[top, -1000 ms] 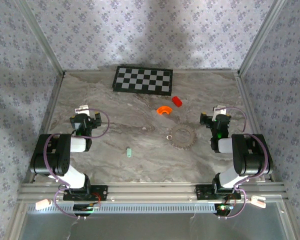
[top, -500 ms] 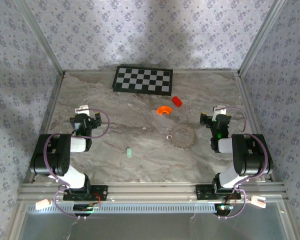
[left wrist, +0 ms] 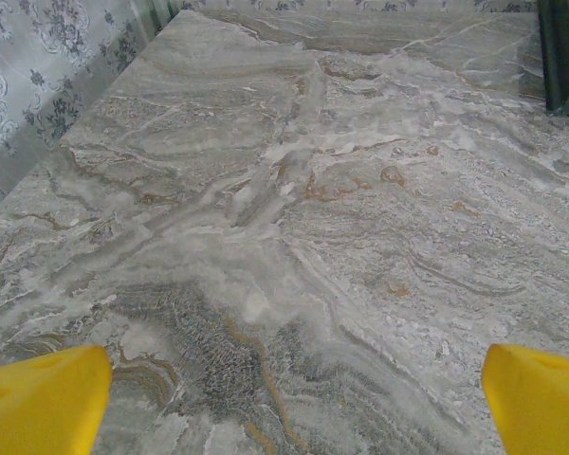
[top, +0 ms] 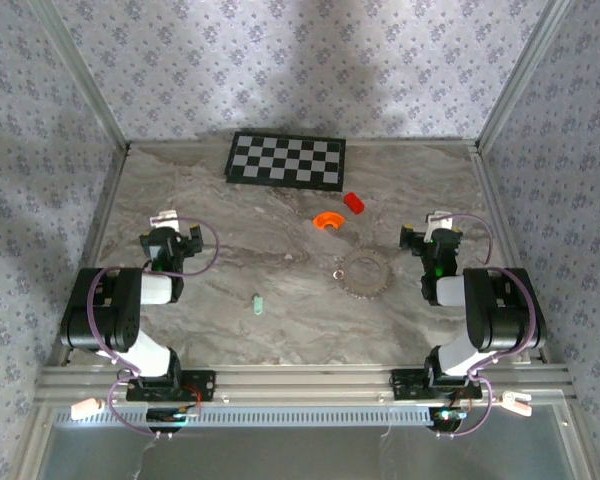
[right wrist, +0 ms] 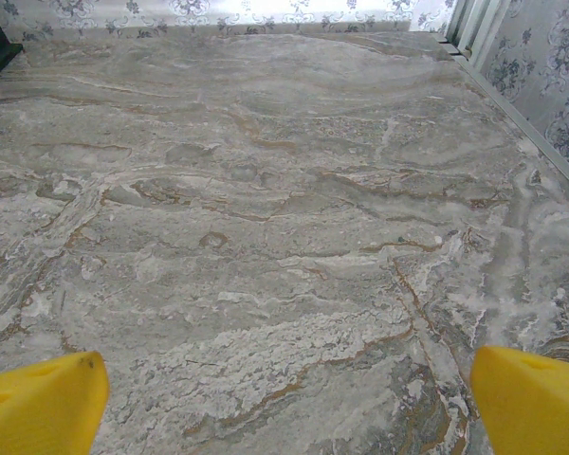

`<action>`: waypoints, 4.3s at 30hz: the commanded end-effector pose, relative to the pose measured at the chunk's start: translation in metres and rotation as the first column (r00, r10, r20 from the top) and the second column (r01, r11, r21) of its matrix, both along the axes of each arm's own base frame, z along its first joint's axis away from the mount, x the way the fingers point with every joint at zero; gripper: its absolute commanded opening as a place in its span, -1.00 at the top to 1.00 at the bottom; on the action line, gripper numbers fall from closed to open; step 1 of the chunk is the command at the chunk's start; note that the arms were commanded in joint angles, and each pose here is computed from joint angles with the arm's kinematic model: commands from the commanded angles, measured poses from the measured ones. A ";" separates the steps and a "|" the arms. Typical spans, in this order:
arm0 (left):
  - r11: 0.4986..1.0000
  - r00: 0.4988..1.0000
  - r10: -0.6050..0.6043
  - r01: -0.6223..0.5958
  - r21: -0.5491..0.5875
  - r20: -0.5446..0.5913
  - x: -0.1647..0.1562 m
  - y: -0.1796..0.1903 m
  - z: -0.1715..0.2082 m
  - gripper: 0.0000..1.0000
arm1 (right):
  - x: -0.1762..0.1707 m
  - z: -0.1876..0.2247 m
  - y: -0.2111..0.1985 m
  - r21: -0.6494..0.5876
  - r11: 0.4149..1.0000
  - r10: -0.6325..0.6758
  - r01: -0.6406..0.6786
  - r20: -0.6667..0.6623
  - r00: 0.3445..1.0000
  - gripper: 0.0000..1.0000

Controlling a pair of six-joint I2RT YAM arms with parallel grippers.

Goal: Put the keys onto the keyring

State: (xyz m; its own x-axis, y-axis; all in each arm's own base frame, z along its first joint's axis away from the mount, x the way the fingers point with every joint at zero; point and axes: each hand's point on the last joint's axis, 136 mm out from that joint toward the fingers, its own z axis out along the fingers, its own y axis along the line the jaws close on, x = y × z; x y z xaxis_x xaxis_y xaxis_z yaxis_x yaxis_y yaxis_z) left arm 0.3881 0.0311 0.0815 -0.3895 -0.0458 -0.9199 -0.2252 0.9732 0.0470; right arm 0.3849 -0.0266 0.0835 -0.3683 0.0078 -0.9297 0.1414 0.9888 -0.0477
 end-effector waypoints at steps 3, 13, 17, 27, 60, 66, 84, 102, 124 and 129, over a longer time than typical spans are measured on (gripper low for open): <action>1.000 0.999 -0.002 0.002 -0.001 0.040 0.004 0.002 0.010 -0.99 | 0.004 0.003 -0.002 -0.008 1.000 0.002 -0.002 0.003 1.000 -0.99; 1.000 0.999 -0.002 0.002 0.000 0.040 0.004 0.002 0.010 -1.00 | 0.004 0.003 -0.002 -0.010 1.000 0.001 -0.001 0.004 1.000 -0.99; 1.000 0.999 -0.002 0.002 -0.001 0.041 0.004 0.002 0.010 -0.99 | 0.004 0.003 -0.002 -0.010 1.000 0.001 -0.001 0.004 1.000 -0.99; 1.000 0.999 -0.001 0.001 -0.003 0.038 0.004 0.002 0.009 -0.99 | 0.005 0.004 -0.002 -0.010 1.000 0.001 -0.001 0.005 1.000 -0.99; 1.000 0.999 0.017 -0.017 0.002 0.043 -0.010 0.006 0.042 -0.99 | -0.006 0.039 -0.001 -0.102 0.992 -0.071 0.074 0.035 0.997 -0.99; 0.999 0.999 0.003 0.000 -0.047 0.053 -0.026 -0.003 0.069 -1.00 | -0.014 0.081 0.016 -0.149 0.985 -0.076 0.090 0.093 0.993 -0.99; 0.924 0.982 -0.138 0.079 -0.375 -0.132 -0.076 -0.080 0.091 -1.00 | -0.068 0.105 0.100 0.088 0.993 0.097 -0.084 -0.154 0.983 -0.99; 0.559 0.642 -0.763 0.596 -0.576 -0.074 -0.152 -0.241 0.114 -0.99 | -0.121 0.057 0.183 0.389 0.874 0.440 -0.290 -0.384 0.812 -0.99; 0.535 0.481 -0.842 0.682 -0.499 -0.245 -0.173 -0.307 0.062 -0.45 | -0.153 0.038 0.173 0.542 0.806 0.490 -0.240 -0.381 0.784 -0.99; 0.525 0.459 -0.850 0.690 -0.499 -0.260 -0.172 -0.320 0.054 -0.32 | -0.152 0.034 0.170 0.548 0.804 0.486 -0.229 -0.385 0.785 -0.99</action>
State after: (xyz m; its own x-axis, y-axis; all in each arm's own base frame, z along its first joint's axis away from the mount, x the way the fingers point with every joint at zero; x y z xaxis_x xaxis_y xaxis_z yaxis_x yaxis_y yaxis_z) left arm 0.2082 -0.2742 0.1195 -0.7623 0.2605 -0.5925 0.5593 0.7258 -0.4004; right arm 0.2345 0.1428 0.1193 -0.8204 0.1361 -0.5554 -0.1448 0.8901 0.4321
